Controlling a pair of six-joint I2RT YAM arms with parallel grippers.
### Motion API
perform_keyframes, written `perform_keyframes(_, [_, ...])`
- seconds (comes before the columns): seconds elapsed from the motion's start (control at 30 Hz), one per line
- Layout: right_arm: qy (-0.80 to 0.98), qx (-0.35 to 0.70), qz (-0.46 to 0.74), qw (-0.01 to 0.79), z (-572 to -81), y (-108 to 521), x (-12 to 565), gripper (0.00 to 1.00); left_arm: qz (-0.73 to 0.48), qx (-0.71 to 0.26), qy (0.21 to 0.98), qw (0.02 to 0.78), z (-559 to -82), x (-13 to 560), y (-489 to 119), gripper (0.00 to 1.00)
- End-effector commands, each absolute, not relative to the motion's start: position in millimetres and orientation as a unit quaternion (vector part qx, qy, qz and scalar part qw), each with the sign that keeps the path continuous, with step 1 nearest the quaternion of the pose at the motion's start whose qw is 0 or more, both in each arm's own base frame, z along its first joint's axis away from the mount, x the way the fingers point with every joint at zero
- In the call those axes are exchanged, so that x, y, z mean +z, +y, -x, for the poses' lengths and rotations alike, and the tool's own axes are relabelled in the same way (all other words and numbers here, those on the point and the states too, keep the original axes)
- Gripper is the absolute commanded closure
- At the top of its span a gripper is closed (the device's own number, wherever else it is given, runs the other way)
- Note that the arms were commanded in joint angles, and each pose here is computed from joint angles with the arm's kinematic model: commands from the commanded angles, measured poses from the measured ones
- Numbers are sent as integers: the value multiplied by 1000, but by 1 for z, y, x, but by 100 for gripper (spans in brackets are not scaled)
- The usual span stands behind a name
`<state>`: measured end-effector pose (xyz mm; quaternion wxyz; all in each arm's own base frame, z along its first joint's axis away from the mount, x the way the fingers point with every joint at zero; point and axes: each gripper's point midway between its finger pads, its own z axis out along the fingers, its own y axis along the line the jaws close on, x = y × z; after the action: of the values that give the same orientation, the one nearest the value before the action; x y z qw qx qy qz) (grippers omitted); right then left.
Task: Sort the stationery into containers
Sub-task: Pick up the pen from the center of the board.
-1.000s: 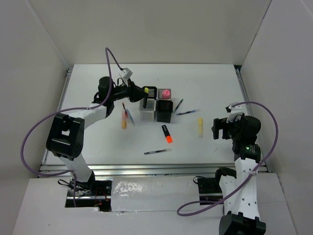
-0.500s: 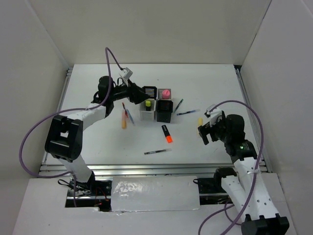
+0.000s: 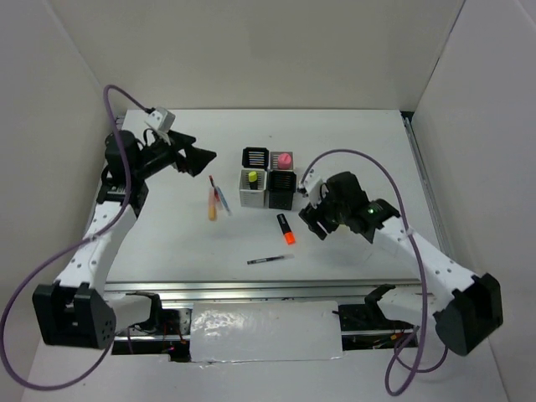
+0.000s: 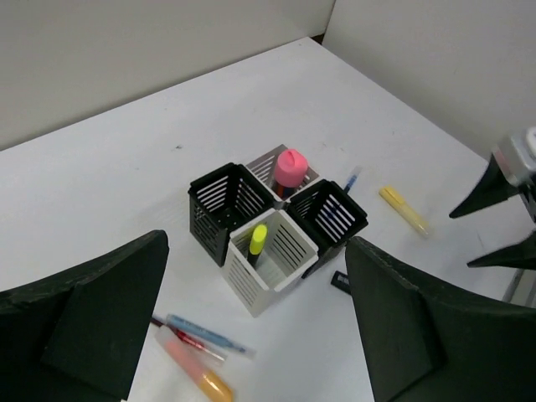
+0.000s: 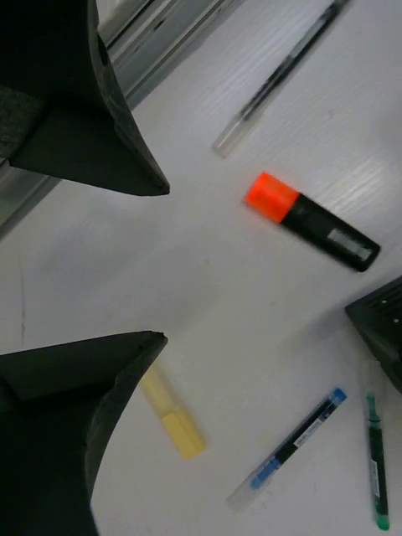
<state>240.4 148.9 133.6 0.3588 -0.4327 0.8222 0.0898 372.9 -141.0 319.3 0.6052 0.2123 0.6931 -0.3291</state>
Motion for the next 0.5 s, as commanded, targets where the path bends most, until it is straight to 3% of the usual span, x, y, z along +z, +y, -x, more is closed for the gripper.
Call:
perform_keyframes(0.0, [875, 148, 323, 328, -244, 174, 151, 27, -180, -274, 718, 614, -358, 308, -122, 1])
perform_keyframes(0.17, [903, 189, 231, 309, -246, 196, 145, 20, -85, -233, 748, 616, -349, 303, -94, 1])
perform_keyframes(0.27, [923, 183, 178, 287, -252, 199, 131, 21, -64, -206, 763, 609, -352, 296, -82, 1])
perform_keyframes(0.37, [935, 170, 135, 280, -260, 202, 122, 27, -55, -185, 767, 612, -356, 291, -74, 1])
perform_keyframes(0.47, [942, 145, 101, 285, -265, 205, 114, 23, -41, -175, 770, 612, -359, 287, -69, 1])
